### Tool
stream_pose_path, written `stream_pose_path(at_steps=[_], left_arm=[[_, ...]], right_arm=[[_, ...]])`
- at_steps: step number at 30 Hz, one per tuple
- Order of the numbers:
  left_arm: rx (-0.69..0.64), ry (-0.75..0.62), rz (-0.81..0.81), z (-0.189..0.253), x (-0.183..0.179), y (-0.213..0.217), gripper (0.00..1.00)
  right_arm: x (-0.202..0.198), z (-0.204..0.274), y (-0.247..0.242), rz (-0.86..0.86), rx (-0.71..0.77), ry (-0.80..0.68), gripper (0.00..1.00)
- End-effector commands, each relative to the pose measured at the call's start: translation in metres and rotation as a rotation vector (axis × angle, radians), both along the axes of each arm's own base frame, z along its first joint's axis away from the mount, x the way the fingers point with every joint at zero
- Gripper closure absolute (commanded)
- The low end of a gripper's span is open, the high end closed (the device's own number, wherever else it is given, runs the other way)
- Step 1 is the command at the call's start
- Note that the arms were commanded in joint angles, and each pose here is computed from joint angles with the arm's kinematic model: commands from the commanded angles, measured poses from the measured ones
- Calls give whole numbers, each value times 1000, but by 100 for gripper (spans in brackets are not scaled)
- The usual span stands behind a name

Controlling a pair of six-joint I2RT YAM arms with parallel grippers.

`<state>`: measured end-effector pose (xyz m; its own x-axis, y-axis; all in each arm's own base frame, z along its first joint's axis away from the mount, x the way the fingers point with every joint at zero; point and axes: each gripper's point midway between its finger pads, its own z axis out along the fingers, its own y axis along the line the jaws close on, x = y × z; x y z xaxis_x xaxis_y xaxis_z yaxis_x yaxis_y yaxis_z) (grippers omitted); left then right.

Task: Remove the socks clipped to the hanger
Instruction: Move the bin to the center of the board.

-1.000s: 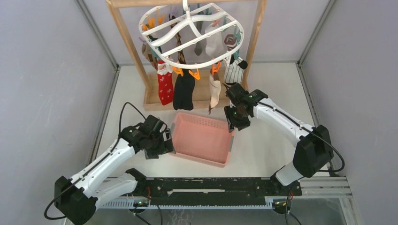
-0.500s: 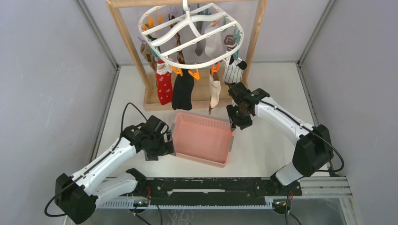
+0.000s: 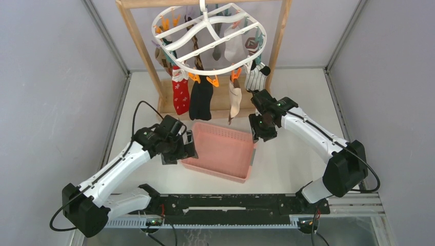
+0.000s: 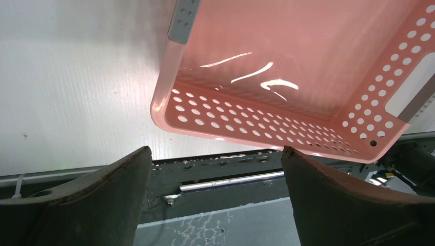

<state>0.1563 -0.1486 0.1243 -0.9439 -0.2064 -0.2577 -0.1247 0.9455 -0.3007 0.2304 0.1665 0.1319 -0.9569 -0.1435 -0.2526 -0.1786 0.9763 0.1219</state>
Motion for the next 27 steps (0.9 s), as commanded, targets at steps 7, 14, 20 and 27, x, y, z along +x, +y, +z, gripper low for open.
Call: stream_pose_path(at_steps=[7,14,20,27], left_arm=[[18,-27,-16,-5,18,-1,0],[73,15,-8,-22,23,5,0],[55,47,43,-37,16,11,14],[32,77,72,-45,-1,16,38]], right_arm=[[1,15,1,-20,24,-50,46],[-2,17,0,-26,25,-48,46],[-6,18,1,-34,35,-36,45],[-8,12,2,-37,36,-5,45]])
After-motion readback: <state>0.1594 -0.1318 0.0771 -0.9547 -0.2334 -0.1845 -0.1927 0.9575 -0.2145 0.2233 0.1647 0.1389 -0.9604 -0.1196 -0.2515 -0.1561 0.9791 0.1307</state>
